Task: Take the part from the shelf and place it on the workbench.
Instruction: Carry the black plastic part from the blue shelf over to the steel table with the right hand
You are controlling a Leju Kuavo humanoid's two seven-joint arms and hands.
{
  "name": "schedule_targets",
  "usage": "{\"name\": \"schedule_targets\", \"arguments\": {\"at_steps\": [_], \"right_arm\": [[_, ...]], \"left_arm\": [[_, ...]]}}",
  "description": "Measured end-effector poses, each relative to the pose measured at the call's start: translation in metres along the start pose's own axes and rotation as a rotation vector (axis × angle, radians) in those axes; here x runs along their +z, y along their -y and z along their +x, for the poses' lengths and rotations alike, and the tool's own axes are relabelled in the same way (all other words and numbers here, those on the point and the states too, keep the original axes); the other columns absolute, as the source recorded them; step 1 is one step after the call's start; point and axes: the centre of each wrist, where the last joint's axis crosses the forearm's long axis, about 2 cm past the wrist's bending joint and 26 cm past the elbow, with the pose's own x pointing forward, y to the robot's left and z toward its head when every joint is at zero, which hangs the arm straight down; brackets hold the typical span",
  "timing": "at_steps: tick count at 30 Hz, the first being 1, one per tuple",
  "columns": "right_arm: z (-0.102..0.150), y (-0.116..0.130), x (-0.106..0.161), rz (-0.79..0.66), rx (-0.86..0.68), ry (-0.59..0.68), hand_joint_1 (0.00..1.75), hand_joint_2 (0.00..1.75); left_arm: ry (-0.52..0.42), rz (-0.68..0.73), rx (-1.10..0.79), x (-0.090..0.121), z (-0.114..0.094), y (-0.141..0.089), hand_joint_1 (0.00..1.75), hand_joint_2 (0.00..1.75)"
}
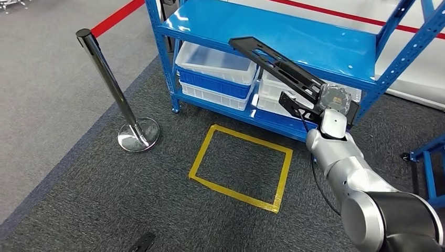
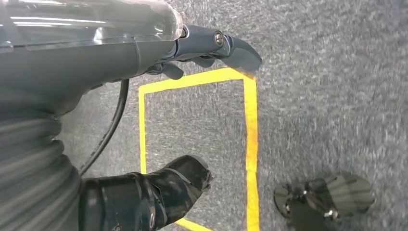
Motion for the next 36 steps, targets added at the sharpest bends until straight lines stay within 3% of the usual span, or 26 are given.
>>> {"name": "schedule_targets", "arguments": {"at_steps": [36], "right_arm": [[-0.015, 0.001, -0.003, 0.018, 0.046, -0.009, 1.75, 1.75]], "left_arm": [[0.000, 0.003, 0.027, 0.000, -0.003, 0.000, 0.00, 1.75]]}}
